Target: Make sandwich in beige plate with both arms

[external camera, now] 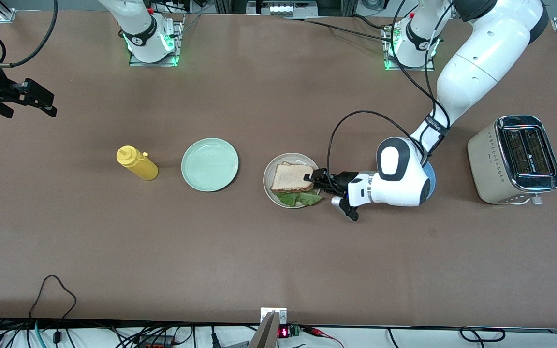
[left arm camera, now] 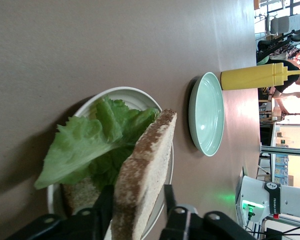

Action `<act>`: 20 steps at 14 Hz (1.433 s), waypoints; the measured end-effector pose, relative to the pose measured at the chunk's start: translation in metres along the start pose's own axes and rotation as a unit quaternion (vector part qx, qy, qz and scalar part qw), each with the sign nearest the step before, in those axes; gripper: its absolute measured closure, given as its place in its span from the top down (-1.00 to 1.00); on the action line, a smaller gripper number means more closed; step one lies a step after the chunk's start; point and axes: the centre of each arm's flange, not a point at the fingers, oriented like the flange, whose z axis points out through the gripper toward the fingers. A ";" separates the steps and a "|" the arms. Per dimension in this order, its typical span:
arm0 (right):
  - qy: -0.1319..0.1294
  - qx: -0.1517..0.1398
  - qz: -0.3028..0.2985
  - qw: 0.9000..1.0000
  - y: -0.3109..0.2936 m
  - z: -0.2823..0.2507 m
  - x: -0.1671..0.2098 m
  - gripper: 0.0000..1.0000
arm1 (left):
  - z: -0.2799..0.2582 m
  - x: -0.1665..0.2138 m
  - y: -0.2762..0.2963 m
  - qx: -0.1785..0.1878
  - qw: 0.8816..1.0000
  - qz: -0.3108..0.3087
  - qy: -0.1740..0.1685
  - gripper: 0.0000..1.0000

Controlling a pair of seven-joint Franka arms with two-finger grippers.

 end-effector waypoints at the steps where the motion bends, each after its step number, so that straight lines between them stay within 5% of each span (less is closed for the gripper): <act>1: 0.000 0.000 0.000 1.000 0.000 0.000 0.000 1.00 | -0.006 0.001 0.000 0.005 1.000 0.006 0.000 0.26; 5: 0.003 0.000 0.000 1.000 0.000 0.000 0.001 1.00 | -0.037 0.003 0.011 0.051 0.996 0.061 -0.032 1.00; 12: 0.009 0.000 0.000 1.000 0.000 -0.006 0.001 1.00 | -0.141 -0.008 0.049 0.186 0.969 0.101 -0.125 1.00; 16: 0.010 0.000 0.000 1.000 0.000 -0.007 0.001 1.00 | -0.198 -0.022 0.105 0.310 0.933 0.074 -0.165 1.00; 20: 0.011 0.000 -0.002 1.000 -0.003 -0.009 0.001 1.00 | -0.259 -0.033 0.149 0.418 0.883 0.062 -0.203 1.00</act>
